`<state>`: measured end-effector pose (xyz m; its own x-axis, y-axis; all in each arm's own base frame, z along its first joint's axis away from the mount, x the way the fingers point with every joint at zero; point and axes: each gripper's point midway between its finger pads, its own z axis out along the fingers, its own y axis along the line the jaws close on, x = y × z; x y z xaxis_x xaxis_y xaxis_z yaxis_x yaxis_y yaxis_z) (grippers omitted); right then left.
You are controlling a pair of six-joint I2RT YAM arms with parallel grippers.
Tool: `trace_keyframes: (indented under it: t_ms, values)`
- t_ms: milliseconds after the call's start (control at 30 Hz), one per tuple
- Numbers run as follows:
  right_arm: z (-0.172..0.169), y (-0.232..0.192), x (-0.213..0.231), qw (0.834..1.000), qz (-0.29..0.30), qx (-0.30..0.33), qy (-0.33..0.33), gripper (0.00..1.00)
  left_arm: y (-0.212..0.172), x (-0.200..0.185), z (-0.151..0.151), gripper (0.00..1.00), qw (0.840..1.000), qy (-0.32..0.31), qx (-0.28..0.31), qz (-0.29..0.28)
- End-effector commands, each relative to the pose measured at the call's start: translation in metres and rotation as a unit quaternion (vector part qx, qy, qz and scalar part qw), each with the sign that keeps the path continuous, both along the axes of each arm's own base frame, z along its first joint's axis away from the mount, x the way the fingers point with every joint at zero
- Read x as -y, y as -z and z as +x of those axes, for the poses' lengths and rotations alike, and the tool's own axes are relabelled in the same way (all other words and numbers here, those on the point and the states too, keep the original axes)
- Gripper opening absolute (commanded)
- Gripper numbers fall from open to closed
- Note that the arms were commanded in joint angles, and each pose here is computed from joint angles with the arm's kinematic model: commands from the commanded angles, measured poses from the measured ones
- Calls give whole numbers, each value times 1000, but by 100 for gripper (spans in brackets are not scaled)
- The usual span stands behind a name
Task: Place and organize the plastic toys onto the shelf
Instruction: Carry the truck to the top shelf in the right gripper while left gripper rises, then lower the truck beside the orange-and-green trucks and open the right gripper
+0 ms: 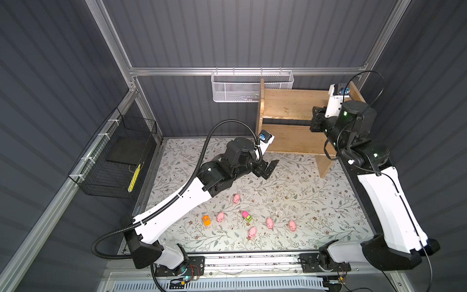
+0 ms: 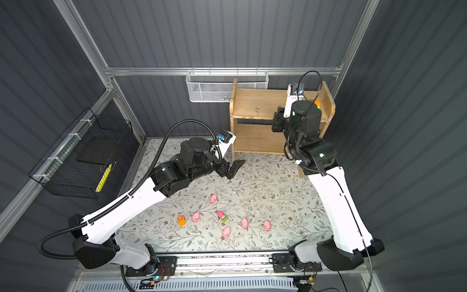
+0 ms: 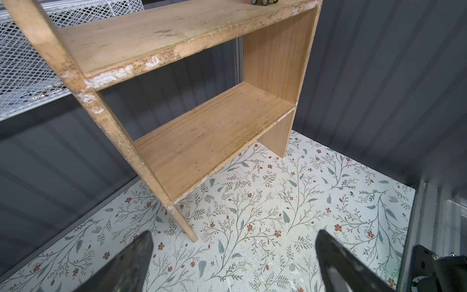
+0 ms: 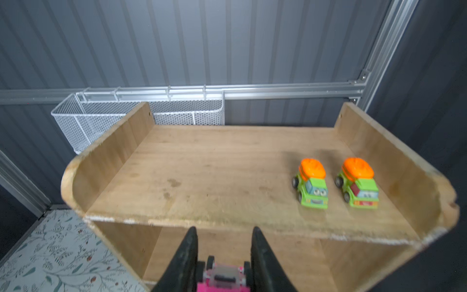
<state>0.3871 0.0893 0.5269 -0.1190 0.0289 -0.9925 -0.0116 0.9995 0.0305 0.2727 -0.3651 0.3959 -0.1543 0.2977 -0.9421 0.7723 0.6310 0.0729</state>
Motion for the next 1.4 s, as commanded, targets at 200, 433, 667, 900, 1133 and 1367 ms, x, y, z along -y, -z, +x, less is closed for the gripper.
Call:
trace_keyframes:
  t_ms: [200, 433, 667, 900, 1133, 1367]
  values:
    - [60, 4, 9, 1000, 11, -22, -9, 28, -18, -11, -4, 100, 999, -5, 30, -15]
    - [83, 17, 28, 999, 33, -39, 0, 28, -17, -16, -4, 100, 999, -11, 32, -16]
    - [85, 28, 32, 998, 29, -48, 3, 28, -17, -9, -3, 100, 999, -1, 31, -19]
    - [88, 37, 36, 998, 30, -58, 5, 28, -14, -4, 0, 100, 999, 1, 32, -16]
    - [89, 39, 40, 998, 30, -59, 7, 28, -11, -3, 1, 100, 999, 0, 32, -12]
    - [91, 40, 40, 998, 34, -60, 5, 33, -11, -3, 2, 100, 999, 0, 35, -9]
